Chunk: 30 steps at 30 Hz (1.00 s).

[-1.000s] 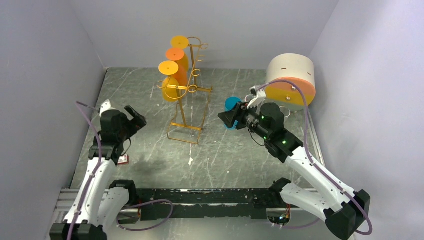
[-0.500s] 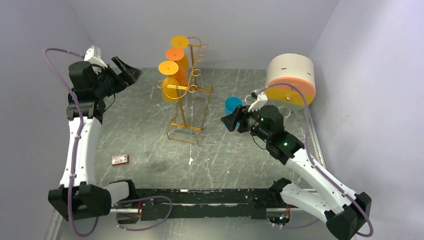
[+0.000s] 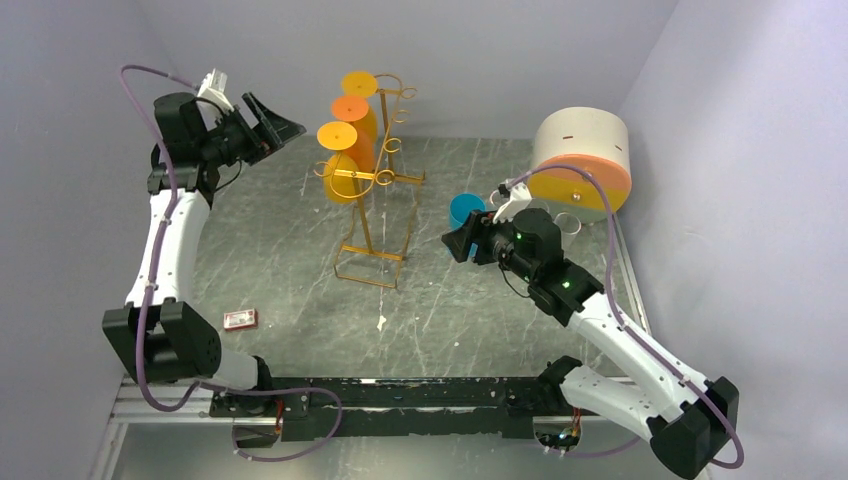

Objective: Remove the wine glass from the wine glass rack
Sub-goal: Pick up the wine glass from the wine rack.

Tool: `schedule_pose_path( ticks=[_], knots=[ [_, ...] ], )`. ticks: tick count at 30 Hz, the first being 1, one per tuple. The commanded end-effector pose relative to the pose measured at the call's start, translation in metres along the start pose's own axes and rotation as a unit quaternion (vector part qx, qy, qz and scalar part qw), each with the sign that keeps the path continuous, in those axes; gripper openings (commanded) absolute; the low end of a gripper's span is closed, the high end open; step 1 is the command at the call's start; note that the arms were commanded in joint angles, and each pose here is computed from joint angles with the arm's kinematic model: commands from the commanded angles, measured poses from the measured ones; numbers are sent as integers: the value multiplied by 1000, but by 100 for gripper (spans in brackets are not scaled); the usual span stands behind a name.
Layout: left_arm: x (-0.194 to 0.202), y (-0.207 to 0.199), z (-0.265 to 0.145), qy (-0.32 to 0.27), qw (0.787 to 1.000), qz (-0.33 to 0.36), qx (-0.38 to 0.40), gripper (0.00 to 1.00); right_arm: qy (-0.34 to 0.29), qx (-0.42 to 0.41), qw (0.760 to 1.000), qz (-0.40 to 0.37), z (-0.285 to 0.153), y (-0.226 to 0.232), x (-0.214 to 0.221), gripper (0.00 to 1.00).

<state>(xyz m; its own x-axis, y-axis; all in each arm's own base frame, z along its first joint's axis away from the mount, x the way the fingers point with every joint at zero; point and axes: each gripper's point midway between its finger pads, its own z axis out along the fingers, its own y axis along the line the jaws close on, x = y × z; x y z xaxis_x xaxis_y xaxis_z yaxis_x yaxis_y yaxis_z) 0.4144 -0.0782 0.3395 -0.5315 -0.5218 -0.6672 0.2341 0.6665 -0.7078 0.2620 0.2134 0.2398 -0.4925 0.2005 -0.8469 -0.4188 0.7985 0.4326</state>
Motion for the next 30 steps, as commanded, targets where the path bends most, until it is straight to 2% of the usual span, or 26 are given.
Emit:
schedule_pose_path(
  ticks=[1,5,10,14,17,20,30],
  knots=[
    [-9,-40,6,13,997,47,53,90,-9,2,1000,-7,3,-1,-5,68],
    [-8,-43,20,18,997,63,29,87,-4,1,1000,-11,3,-1,-4,68],
    [-3,-41,33,26,997,70,14,73,-9,9,1000,-12,-2,-3,-6,68],
    [4,-41,46,57,995,81,-2,71,-15,11,1000,-10,-6,-4,-7,68],
    [5,-34,52,63,994,82,-22,60,-14,9,1000,-10,-8,-4,-6,68],
    [7,-33,52,62,994,82,-24,54,-14,10,1000,-8,-9,-4,-5,68],
    [20,-51,43,85,992,86,22,53,-7,7,1000,-9,-7,-4,-1,68]
  ],
)
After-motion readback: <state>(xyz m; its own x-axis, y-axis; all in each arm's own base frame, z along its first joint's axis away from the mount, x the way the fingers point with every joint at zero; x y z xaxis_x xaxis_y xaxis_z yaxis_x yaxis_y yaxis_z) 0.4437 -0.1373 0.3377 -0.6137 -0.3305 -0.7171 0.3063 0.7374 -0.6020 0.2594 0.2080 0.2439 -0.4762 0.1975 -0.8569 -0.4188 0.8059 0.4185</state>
